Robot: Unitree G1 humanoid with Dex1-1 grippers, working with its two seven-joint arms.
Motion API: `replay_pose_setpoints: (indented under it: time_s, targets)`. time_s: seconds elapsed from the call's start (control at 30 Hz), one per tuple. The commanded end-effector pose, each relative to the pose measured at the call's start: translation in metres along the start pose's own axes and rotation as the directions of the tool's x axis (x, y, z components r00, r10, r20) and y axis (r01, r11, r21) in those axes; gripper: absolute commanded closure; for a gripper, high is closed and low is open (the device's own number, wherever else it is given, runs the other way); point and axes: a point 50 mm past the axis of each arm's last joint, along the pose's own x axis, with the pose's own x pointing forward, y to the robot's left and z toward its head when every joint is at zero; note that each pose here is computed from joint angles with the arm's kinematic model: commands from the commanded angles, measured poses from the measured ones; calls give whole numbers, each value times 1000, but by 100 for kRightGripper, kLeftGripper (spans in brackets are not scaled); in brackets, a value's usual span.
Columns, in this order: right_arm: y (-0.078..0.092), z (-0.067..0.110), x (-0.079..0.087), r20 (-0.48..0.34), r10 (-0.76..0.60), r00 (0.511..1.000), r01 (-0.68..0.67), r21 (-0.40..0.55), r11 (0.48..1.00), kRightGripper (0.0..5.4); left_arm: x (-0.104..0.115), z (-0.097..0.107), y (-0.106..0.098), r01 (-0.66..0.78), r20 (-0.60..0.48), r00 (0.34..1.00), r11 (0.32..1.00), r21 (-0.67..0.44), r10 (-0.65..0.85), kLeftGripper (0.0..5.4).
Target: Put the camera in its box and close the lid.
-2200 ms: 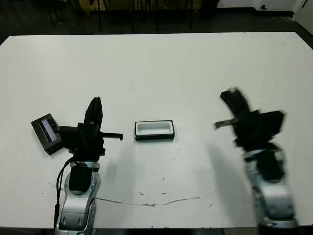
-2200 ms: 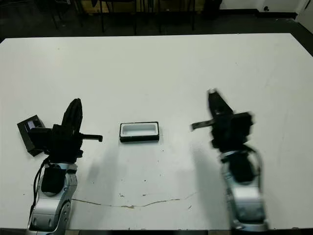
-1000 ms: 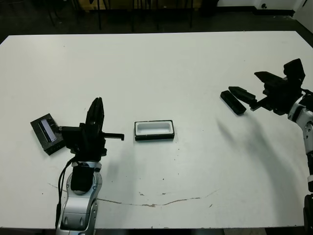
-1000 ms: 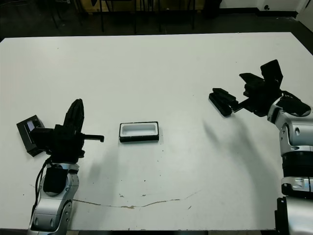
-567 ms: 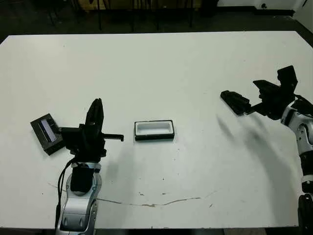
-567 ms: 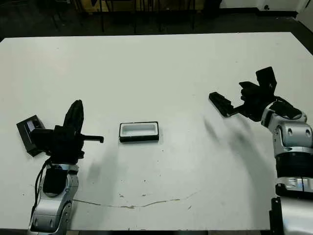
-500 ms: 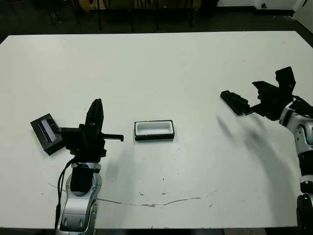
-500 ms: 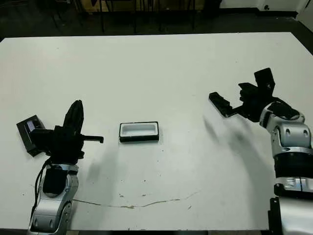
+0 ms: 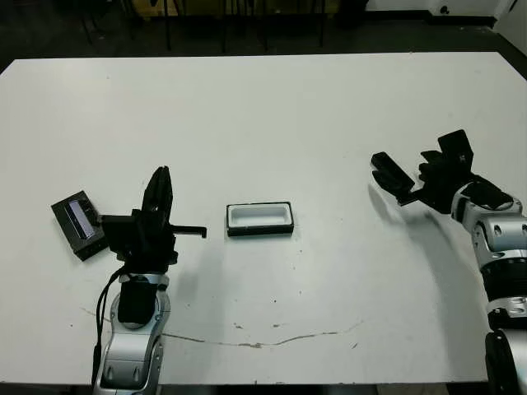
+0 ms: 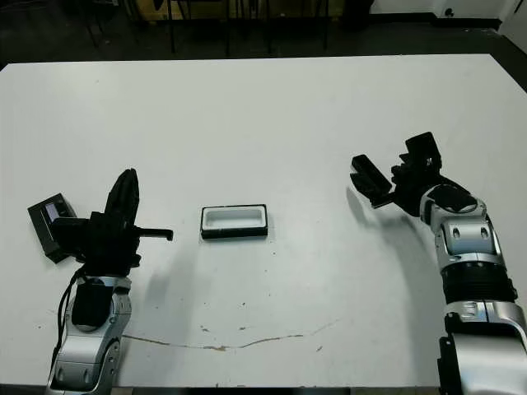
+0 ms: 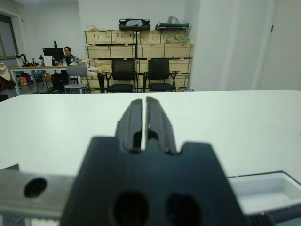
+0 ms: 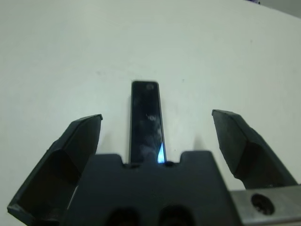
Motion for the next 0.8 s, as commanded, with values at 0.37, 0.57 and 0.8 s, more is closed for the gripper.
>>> replay_pose_setpoints:
  time_s: [0.37, 0.57, 0.8]
  targets:
    - [9, -25, 1, -63, -13, 998, 16, 57, 998, 1, -4, -7, 3, 2, -39, 999, 1000, 4, -2, 540]
    - [14, -34, 1, -68, -39, 997, 48, 136, 990, 11, -4, -7, 3, 6, -37, 999, 1000, 13, -5, 540]
    - [23, -28, 1, -41, -44, 998, 47, 77, 996, 120, -4, -7, 2, 1, -48, 999, 1000, 7, -1, 540]
